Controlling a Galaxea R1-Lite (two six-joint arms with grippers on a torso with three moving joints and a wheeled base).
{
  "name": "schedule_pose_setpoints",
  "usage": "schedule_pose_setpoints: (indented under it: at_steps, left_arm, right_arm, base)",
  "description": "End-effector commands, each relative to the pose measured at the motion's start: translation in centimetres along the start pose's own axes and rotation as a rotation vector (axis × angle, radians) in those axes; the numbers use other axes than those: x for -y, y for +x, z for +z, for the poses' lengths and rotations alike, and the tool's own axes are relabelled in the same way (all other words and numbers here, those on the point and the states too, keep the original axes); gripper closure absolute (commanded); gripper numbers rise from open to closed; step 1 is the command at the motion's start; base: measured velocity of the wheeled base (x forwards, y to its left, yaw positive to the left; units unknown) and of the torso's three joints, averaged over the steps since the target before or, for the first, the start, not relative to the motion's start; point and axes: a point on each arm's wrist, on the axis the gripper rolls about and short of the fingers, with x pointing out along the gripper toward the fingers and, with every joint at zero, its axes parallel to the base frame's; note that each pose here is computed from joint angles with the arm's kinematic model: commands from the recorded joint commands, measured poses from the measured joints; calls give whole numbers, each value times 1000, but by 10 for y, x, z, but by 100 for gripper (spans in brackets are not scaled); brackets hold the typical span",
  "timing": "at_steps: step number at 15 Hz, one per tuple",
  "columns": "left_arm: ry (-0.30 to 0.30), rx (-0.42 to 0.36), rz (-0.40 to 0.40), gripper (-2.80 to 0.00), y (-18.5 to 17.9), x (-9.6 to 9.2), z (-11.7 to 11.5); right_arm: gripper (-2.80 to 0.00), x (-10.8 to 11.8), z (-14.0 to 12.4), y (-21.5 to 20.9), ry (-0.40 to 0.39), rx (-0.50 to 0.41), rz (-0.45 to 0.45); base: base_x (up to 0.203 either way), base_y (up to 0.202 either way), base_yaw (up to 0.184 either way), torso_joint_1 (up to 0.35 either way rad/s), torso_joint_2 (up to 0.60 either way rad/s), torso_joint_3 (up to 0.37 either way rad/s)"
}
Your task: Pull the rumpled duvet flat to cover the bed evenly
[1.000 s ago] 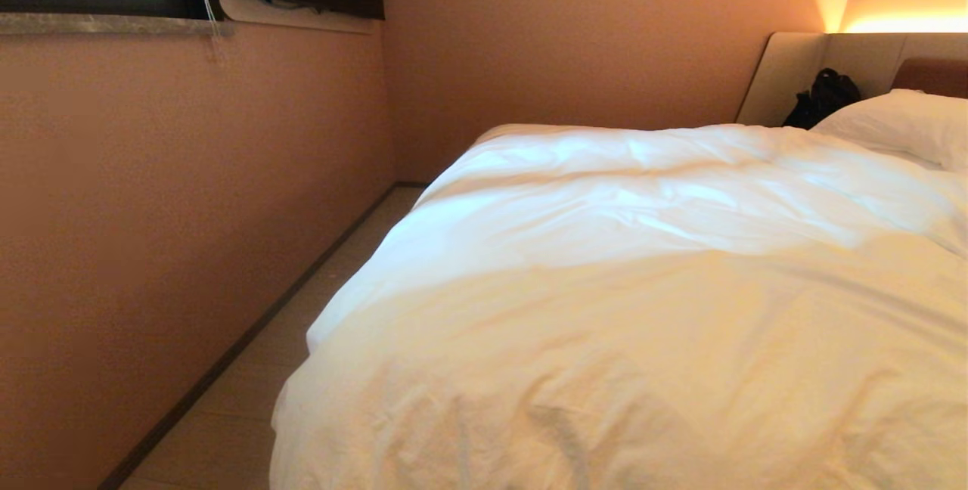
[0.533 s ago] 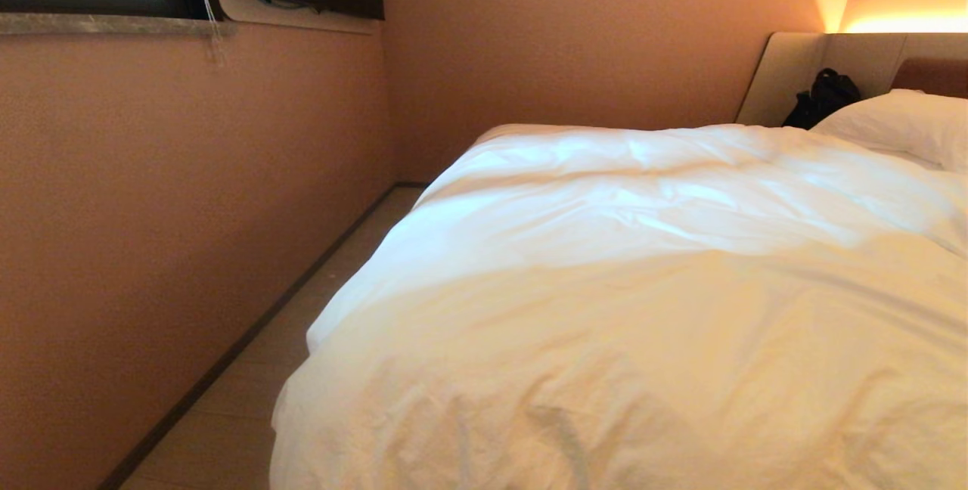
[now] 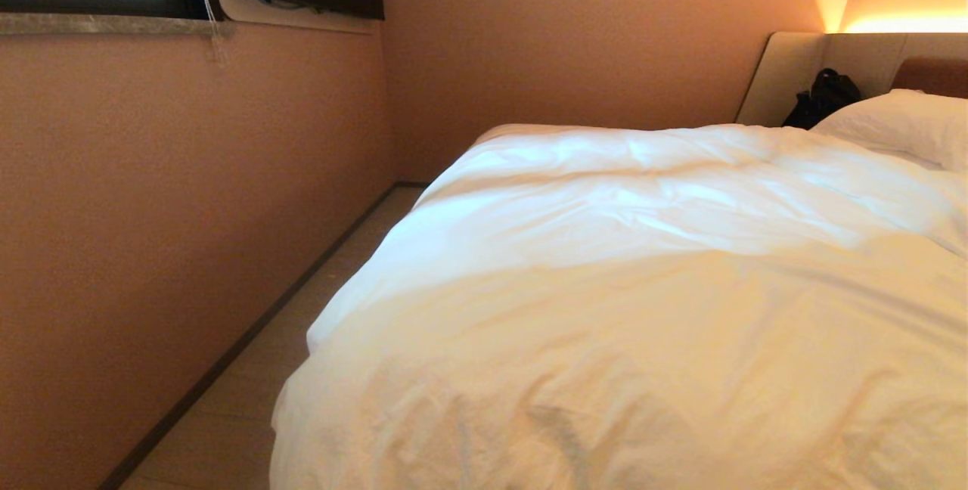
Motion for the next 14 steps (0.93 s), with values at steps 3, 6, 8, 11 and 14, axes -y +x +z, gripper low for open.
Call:
schedule_pose_setpoints:
  at_steps: [3, 6, 8, 11, 14]
  left_arm:
    - [3, 1, 1, 0, 0, 0, 0]
    - [-9, 1, 1, 0, 0, 0, 0]
    - [-9, 1, 1, 0, 0, 0, 0]
    - [-9, 1, 1, 0, 0, 0, 0]
    - [-12, 1, 0, 0, 0, 0, 0]
  right_arm:
    - [0, 0, 0, 0, 0, 0, -1]
    - [0, 0, 0, 0, 0, 1, -1]
    - [0, 0, 0, 0, 0, 0, -1]
    - [0, 0, 0, 0, 0, 0, 1]
    - [0, 0, 0, 0, 0, 0, 0]
  base:
    - [0, 0, 0, 0, 0, 0]
    - [0, 0, 0, 0, 0, 0]
    - [0, 0, 0, 0, 0, 0]
    - [0, 0, 0, 0, 0, 0]
    - [0, 0, 0, 0, 0, 0]
